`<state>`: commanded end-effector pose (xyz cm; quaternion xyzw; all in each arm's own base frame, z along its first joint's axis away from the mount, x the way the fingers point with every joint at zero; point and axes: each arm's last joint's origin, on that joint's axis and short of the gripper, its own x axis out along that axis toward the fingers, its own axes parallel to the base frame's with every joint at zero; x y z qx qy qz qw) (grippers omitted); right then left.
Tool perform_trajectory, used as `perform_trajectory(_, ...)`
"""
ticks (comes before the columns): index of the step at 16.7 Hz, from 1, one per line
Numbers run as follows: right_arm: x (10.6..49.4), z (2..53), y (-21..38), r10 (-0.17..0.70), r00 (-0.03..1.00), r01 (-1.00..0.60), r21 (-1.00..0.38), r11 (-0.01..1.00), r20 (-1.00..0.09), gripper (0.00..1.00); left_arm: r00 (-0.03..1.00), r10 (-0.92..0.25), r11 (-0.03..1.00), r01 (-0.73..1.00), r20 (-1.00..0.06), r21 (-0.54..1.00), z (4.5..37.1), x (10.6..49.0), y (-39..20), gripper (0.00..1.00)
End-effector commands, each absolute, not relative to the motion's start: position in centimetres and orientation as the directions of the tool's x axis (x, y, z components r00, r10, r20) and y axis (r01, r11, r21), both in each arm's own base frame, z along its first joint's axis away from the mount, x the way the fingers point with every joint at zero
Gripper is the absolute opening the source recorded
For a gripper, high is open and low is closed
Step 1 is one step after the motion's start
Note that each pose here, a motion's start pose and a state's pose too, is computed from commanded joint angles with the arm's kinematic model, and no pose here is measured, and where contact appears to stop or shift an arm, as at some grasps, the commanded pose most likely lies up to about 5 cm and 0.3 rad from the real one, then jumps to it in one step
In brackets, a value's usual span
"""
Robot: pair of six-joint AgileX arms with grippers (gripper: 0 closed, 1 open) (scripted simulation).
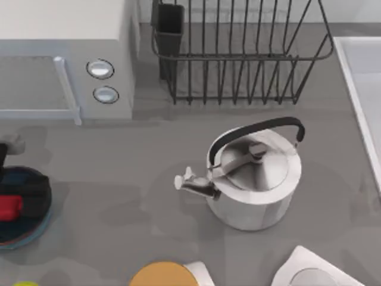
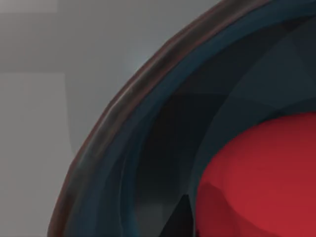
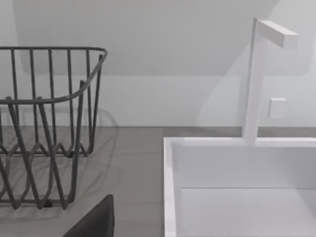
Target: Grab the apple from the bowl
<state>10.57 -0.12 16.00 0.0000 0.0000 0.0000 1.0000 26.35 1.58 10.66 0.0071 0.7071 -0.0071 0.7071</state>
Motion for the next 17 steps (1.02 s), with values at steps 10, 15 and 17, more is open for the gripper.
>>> perform_trajectory(10,10.57,16.00,-0.12,0.000,1.000,0.000,0.000,1.000,0.000,1.00,0.000,0.000,1.000,0.020,-1.000,0.000,10.66,26.35,1.58,0.47)
perform_trajectory(15,10.57,16.00,-0.12,0.000,1.000,0.000,0.000,1.000,0.000,1.00,0.000,0.000,1.000,0.020,-1.000,0.000,10.66,26.35,1.58,0.10)
perform_trajectory(17,10.57,16.00,-0.12,0.000,1.000,0.000,0.000,1.000,0.000,1.00,0.000,0.000,1.000,0.020,-1.000,0.000,10.66,26.35,1.58,0.00)
